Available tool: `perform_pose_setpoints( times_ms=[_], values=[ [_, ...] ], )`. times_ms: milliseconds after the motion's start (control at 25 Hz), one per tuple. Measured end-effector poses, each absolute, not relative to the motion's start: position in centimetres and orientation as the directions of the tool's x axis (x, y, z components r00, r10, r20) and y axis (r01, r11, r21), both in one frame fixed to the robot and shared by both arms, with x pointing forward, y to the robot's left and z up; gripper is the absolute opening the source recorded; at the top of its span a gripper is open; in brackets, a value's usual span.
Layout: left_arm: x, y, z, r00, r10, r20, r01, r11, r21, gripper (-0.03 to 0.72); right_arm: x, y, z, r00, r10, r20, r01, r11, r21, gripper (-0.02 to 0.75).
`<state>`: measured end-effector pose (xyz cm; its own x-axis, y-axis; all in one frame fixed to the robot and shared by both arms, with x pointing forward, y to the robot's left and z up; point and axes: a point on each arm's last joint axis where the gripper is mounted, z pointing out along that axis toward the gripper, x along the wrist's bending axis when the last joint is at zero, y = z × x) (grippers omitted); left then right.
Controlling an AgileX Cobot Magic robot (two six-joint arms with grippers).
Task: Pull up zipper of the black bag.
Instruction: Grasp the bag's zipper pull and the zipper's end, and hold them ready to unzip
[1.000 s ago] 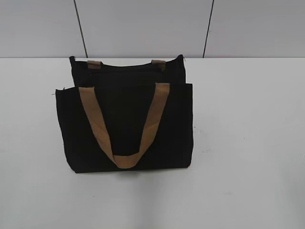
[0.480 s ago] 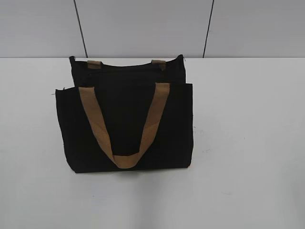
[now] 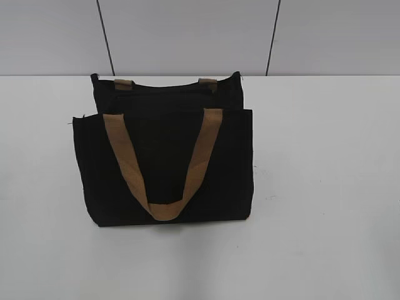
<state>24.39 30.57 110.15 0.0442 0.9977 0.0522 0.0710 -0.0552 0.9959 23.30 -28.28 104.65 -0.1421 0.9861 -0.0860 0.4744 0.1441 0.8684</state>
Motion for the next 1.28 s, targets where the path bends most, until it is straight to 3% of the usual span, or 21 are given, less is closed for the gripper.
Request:
perform_pose_setpoints(
  times_ms=[200, 320, 560, 800, 1120, 1200, 1280],
  values=[
    [27.6, 30.5, 110.8, 0.029, 0.989, 0.148, -0.001, -0.148, 0.989, 0.239, 23.3, -28.3, 104.7, -0.142, 0.986, -0.086, 0.474, 0.144, 0.868, 0.401],
    [30.7, 29.7, 110.1, 0.080, 0.980, 0.180, 0.008, -0.181, 0.983, 0.239, 23.3, -28.3, 104.7, -0.142, 0.986, -0.086, 0.474, 0.144, 0.868, 0.401],
    [36.0, 27.8, 108.6, 0.186, 0.959, 0.214, -0.096, -0.199, 0.975, 0.239, 23.3, -28.3, 104.7, -0.142, 0.986, -0.086, 0.474, 0.144, 0.868, 0.401],
    [39.5, 26.6, 106.1, 0.266, 0.959, 0.099, 0.006, -0.104, 0.995, 0.239, 23.3, -28.3, 104.7, -0.142, 0.986, -0.086, 0.474, 0.144, 0.868, 0.401],
    [43.1, 25.4, 102.1, 0.354, 0.925, 0.136, 0.153, -0.201, 0.968, 0.244, 23.3, -28.3, 104.7, -0.142, 0.986, -0.086, 0.474, 0.144, 0.868, 0.401],
    [43.8, 25.3, 101.3, 0.376, 0.916, 0.140, 0.158, -0.212, 0.964, 0.276, 23.3, -28.3, 104.7, -0.142, 0.986, -0.086, 0.474, 0.144, 0.868, 0.401],
    [44.7, 25.3, 100.2, 0.396, 0.907, 0.147, 0.176, -0.232, 0.956, 0.367, 23.3, -28.3, 104.7, -0.142, 0.986, -0.086, 0.474, 0.144, 0.868, 0.401]
  ],
)
